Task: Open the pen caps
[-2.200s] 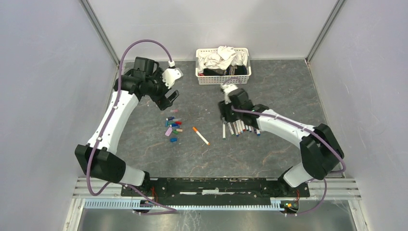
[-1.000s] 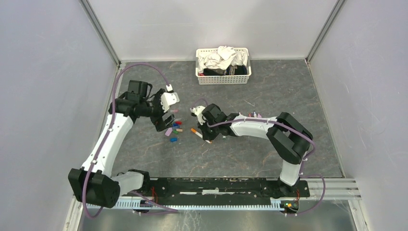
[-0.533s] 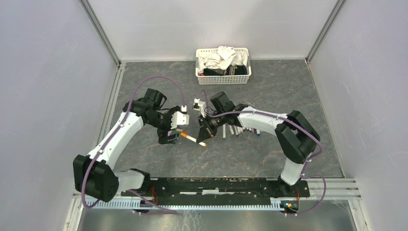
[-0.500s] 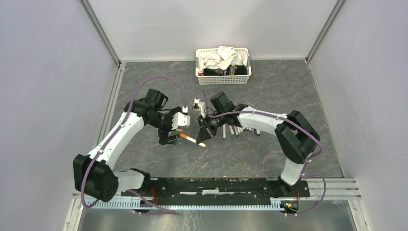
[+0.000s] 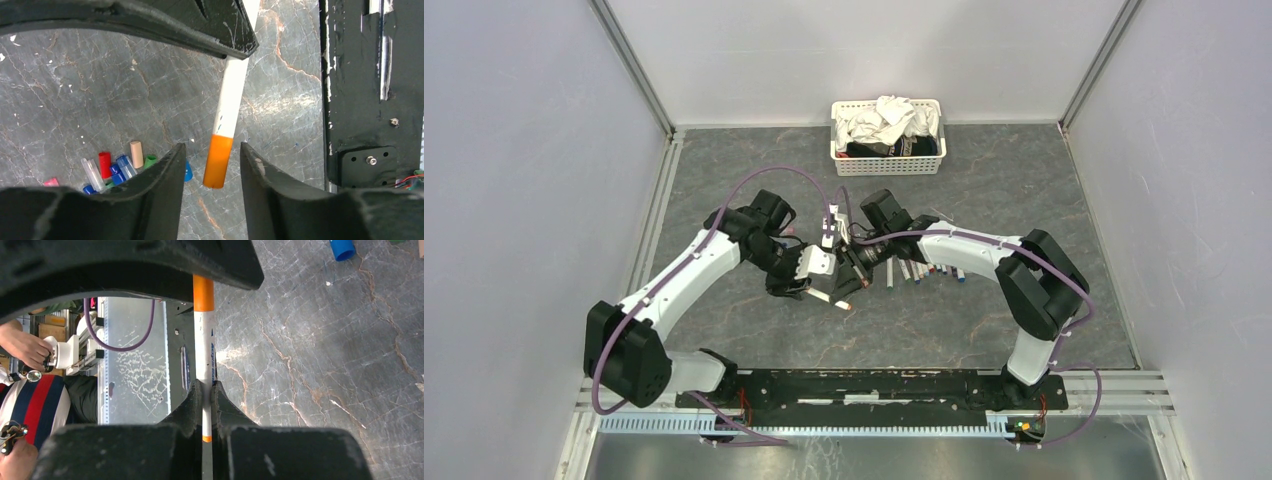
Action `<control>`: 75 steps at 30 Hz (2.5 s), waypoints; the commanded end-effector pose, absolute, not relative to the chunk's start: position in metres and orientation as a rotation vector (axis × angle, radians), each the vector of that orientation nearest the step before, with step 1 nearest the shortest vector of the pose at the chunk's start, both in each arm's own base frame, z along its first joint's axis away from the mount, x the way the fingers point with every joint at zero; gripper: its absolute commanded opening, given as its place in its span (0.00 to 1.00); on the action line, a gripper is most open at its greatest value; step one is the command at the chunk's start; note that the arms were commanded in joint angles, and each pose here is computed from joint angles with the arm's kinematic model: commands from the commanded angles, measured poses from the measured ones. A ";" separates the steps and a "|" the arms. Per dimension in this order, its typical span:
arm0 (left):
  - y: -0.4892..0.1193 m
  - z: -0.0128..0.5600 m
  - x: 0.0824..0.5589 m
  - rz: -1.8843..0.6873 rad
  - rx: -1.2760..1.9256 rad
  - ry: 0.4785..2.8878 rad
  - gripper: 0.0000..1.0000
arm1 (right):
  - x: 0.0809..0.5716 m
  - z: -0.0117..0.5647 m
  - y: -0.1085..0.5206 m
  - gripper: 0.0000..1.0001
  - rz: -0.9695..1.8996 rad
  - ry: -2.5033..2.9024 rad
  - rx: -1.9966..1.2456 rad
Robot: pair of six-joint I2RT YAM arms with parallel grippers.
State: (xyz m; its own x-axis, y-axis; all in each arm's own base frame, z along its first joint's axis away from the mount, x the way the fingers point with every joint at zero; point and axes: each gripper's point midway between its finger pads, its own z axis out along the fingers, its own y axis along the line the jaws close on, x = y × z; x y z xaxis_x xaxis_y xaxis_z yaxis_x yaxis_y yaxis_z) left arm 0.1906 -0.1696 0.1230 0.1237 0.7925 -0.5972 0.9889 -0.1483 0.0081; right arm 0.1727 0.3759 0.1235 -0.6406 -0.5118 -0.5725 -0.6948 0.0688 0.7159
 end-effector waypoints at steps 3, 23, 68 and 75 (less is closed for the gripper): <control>-0.180 0.131 0.187 -0.690 2.060 1.627 0.44 | 0.179 0.149 0.388 0.00 1.667 2.052 -1.268; -0.184 0.143 0.188 -0.667 2.089 1.584 0.02 | 0.176 0.155 0.436 0.43 1.824 2.041 -1.189; -0.157 0.047 0.295 -0.363 1.799 1.935 0.13 | 0.361 0.073 0.217 0.12 0.376 2.357 -0.326; -0.160 0.035 0.294 -0.360 1.796 1.979 0.30 | 0.371 0.049 0.207 0.20 0.283 2.370 -0.256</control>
State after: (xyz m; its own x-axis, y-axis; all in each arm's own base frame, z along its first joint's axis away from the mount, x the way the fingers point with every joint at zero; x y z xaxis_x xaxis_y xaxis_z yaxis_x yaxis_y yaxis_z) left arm 0.2882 -0.1555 0.0388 -0.0137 0.8781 -0.4783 0.9922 0.0712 0.1023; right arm 0.3471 0.2109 0.0436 -0.7628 -0.1583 -0.6269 -0.3300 0.9291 0.1670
